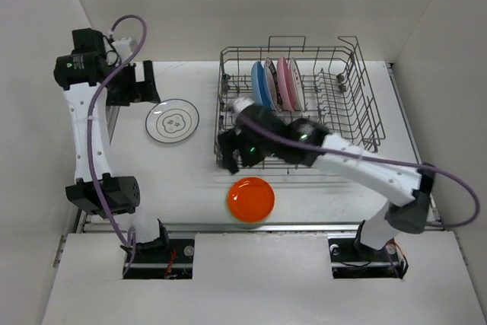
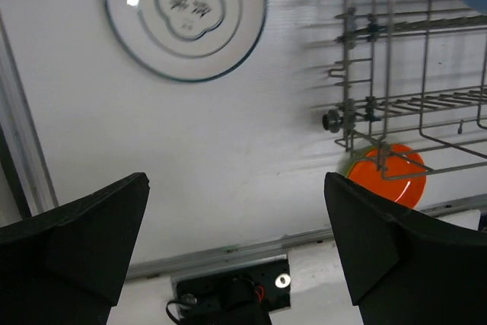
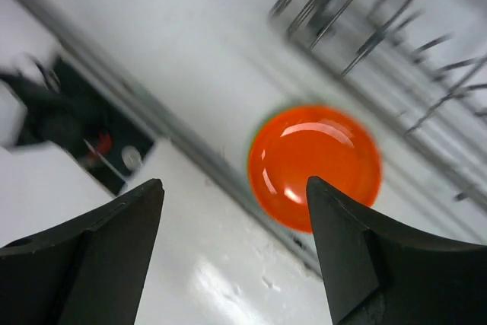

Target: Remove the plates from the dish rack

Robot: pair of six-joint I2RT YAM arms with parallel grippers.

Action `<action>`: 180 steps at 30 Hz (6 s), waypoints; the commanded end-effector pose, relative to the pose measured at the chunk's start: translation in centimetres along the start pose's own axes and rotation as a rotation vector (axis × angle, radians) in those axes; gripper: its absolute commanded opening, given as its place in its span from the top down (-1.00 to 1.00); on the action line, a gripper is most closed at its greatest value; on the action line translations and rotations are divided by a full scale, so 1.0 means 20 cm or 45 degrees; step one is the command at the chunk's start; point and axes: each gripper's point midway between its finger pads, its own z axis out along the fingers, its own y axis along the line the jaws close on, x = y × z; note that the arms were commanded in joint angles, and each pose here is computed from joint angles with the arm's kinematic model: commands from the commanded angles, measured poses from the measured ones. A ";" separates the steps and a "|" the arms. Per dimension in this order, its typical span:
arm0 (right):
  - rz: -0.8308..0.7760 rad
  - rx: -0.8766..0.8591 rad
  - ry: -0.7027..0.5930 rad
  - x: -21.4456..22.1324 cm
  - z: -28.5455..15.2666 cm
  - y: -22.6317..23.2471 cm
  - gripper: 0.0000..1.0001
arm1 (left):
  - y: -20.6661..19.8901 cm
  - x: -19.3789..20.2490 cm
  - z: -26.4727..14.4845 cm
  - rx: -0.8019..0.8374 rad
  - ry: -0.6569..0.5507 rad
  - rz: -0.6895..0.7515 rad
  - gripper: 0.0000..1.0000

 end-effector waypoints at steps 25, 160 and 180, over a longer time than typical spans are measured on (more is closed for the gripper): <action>0.912 1.189 -0.729 -0.44 -0.74 -2.08 -0.69 | -1.42 -0.57 0.76 -0.095 -0.559 0.469 -1.00; 0.107 0.953 -0.516 -0.91 -0.02 -1.43 1.00 | 0.09 0.76 0.76 0.274 1.022 0.405 -0.02; -0.453 0.827 -0.548 -0.74 -0.06 -0.62 1.00 | -0.38 0.04 0.32 0.501 0.291 0.241 -0.57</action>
